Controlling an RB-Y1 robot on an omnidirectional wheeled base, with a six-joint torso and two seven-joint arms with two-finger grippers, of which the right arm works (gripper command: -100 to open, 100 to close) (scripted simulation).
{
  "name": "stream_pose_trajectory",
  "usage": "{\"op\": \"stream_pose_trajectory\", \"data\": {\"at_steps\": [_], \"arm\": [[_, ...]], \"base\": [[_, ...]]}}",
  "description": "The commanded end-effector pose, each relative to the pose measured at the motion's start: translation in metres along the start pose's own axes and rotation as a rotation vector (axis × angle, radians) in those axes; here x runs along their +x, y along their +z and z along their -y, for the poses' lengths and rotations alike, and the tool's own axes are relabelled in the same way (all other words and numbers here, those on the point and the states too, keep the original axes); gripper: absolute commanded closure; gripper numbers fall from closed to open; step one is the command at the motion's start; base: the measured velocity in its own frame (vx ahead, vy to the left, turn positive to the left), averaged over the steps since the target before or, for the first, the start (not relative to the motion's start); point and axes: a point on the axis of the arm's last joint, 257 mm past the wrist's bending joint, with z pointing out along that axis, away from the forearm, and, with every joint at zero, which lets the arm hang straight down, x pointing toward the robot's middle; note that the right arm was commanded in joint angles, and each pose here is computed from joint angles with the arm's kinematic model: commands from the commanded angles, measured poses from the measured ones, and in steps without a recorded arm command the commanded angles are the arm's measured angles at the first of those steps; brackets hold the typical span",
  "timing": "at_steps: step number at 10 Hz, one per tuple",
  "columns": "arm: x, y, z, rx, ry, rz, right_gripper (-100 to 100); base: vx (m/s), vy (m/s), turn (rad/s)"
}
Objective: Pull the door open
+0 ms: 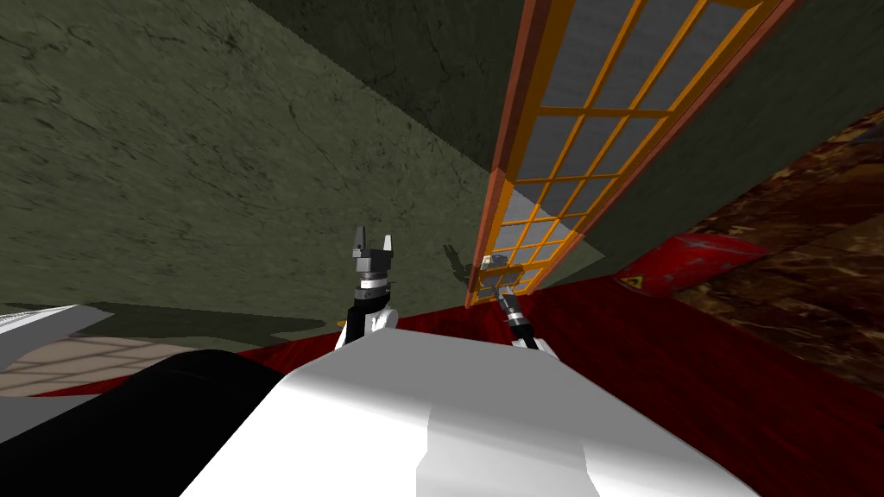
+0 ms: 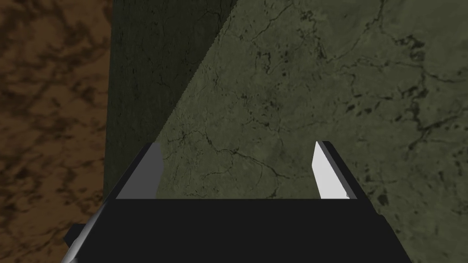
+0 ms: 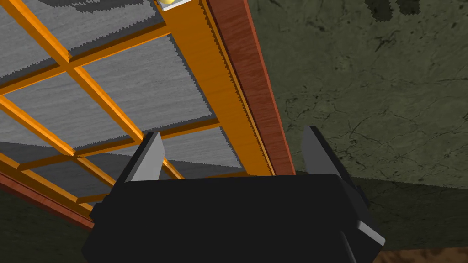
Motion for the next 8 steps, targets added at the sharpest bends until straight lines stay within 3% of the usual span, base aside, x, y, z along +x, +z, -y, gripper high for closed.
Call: {"op": "stream_pose_trajectory", "data": {"at_steps": [1,8], "arm": [[0.008,-0.0026,0.002,-0.002,-0.03,-0.016,-100],[0.033,-0.0122,0.007,-0.015,-0.129,-0.075,-100]], "base": [[0.076,-0.049,0.028],[0.081,-0.046,0.026]]}}
